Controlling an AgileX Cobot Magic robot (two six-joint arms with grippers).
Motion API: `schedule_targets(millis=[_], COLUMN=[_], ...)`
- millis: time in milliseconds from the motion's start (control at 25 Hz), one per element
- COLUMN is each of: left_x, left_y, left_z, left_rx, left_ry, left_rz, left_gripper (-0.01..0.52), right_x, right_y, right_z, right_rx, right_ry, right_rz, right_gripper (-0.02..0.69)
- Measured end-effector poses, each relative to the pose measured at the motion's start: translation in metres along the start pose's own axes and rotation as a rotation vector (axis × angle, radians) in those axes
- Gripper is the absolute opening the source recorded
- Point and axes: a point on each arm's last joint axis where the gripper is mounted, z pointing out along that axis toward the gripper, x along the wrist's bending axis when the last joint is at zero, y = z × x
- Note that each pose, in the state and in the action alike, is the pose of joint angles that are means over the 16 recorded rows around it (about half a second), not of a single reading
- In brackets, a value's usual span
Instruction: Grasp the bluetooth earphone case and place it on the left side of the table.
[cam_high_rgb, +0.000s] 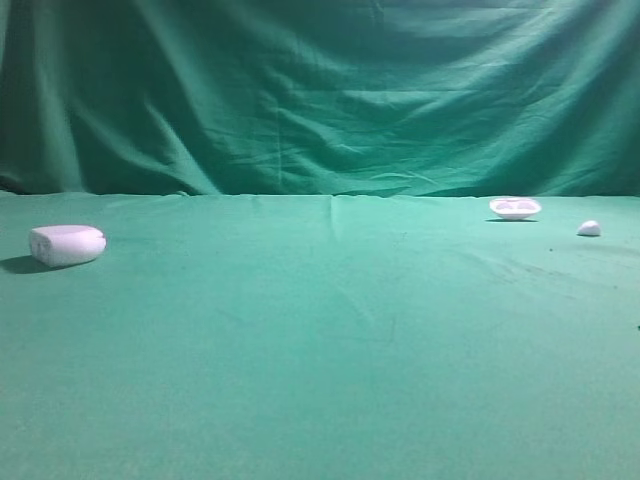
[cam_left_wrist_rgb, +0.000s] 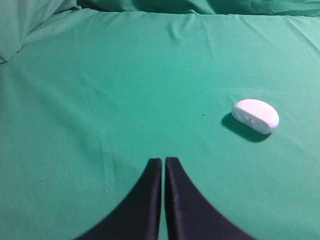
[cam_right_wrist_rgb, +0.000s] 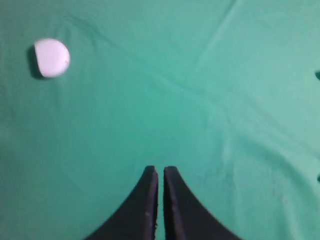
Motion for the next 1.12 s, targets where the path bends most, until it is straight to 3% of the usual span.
schedule_targets(millis=[520,840,1120], left_x=[0.000,0.000,0.000], left_y=[0.000,0.000,0.000], left_z=[0.000,0.000,0.000], left_rx=[0.000,0.000,0.000], left_ry=[0.000,0.000,0.000], left_rz=[0.000,0.000,0.000], left_gripper=[0.000,0.000,0.000], right_x=[-0.018,-0.020,-0.026], right_y=[-0.104,-0.129,-0.140], right_z=[-0.019,-0.029,-0.031], right_rx=[-0.285,-0.410,-0.456], right_ry=[0.140,0.209,0.176], right_rz=[0.061,0.013,-0.060], right_gripper=[0.000,0.000,0.000])
